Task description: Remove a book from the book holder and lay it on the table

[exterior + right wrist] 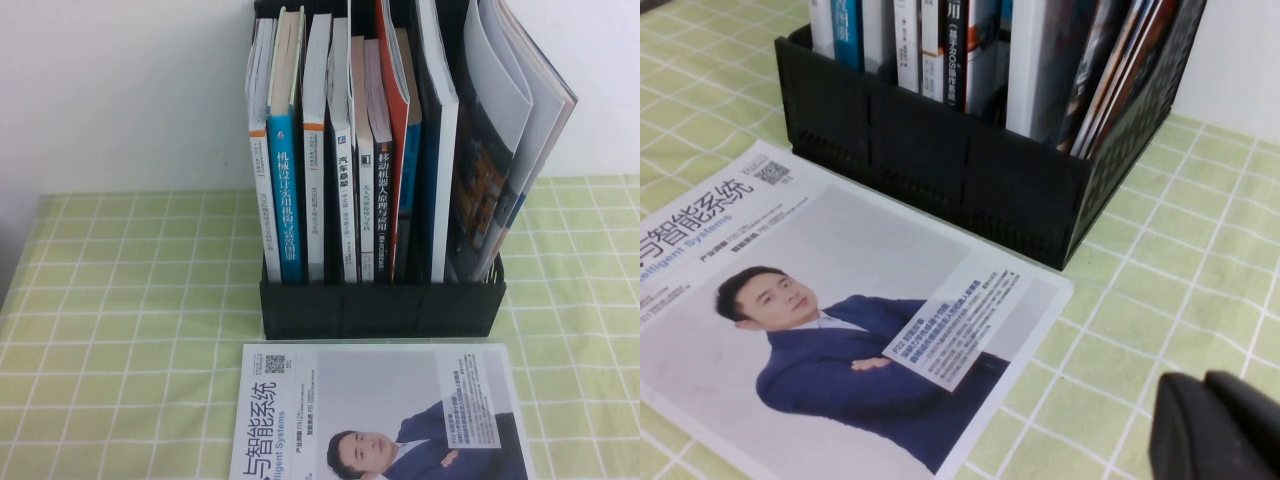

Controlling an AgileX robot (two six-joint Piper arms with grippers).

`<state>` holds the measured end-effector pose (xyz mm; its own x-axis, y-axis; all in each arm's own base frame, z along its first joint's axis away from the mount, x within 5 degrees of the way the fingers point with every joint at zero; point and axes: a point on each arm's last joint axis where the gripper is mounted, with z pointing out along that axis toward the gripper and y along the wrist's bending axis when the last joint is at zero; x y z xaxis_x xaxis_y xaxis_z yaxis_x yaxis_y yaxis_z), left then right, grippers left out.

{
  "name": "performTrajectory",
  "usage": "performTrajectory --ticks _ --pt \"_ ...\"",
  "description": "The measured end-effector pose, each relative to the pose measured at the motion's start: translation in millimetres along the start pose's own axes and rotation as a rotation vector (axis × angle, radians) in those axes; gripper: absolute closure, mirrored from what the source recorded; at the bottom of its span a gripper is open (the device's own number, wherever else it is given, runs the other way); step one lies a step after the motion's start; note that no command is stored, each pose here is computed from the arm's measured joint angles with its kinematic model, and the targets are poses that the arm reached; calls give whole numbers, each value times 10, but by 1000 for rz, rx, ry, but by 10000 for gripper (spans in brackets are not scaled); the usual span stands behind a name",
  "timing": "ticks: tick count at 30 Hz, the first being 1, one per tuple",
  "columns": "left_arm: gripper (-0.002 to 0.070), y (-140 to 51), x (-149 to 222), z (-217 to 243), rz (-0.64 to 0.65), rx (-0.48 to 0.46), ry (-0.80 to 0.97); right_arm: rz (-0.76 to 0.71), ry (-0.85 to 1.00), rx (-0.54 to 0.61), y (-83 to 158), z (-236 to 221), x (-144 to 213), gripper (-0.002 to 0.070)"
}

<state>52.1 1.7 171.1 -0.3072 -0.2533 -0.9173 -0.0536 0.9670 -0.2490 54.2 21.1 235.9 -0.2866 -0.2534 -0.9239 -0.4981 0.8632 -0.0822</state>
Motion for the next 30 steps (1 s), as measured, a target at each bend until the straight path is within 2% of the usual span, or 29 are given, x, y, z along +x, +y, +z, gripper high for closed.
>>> performTrajectory --ticks 5,9,12,16,21,26,30 --pt "678 0 0 0 0 0 0 35 -11 72 -48 -29 7 678" --pt "678 -1 -1 0 0 1 -2 77 -70 246 -151 -153 26 678" --pt "678 -1 -1 0 0 1 -2 162 -122 402 -203 -274 56 678" --pt "678 -1 -1 0 0 1 -2 268 -127 506 -208 -320 92 678" --pt "678 -1 -1 0 0 1 -2 285 -125 519 -205 -259 158 678" --pt "678 -1 -1 0 0 1 -2 195 -90 404 -120 -21 383 678" --pt "678 -1 -1 0 0 1 -2 176 -39 392 -99 52 509 678"
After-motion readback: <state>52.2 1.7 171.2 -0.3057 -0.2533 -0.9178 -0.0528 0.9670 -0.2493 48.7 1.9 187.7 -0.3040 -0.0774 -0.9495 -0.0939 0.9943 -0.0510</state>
